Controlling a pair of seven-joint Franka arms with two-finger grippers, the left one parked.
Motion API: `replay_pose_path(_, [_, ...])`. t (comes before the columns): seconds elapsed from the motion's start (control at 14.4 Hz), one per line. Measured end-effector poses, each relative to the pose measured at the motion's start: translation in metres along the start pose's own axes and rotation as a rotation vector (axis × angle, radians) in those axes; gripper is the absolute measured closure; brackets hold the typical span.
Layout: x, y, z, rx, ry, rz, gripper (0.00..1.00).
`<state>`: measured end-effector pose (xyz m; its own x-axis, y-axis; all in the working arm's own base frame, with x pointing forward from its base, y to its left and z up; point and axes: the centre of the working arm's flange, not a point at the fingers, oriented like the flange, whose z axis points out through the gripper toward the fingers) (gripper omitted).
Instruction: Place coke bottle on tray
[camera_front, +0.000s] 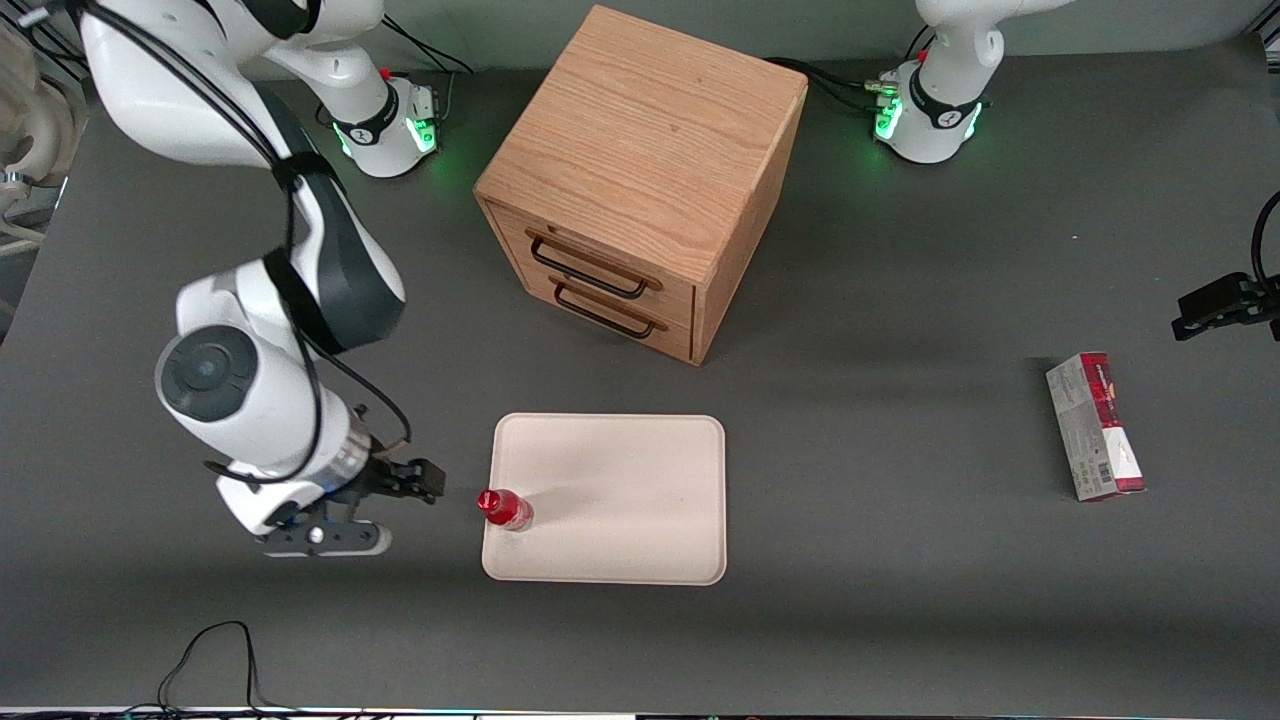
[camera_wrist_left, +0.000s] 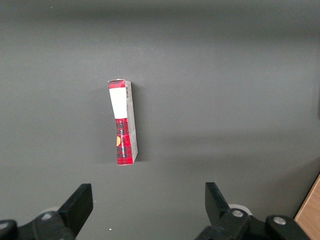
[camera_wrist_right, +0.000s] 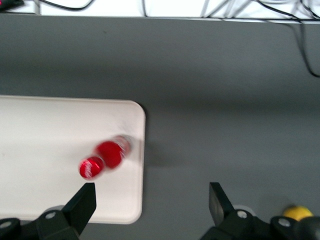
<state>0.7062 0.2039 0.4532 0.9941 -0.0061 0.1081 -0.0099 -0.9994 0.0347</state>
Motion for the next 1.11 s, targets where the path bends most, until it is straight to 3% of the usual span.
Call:
replay_pose_path(0.35, [-0.043,0.116,-0.078,0.032,-0.110,-0.029,0.00])
replay_pose_path(0.48, [-0.072,0.157,-0.114,0.036,-0.132,-0.018,0.00])
replay_pose_path(0.76, [-0.124,0.184,-0.155,0.039,-0.120,-0.004,0.00])
replay_pose_path(1.11, [-0.132,0.191,-0.158,0.040,-0.122,0.006,0.00])
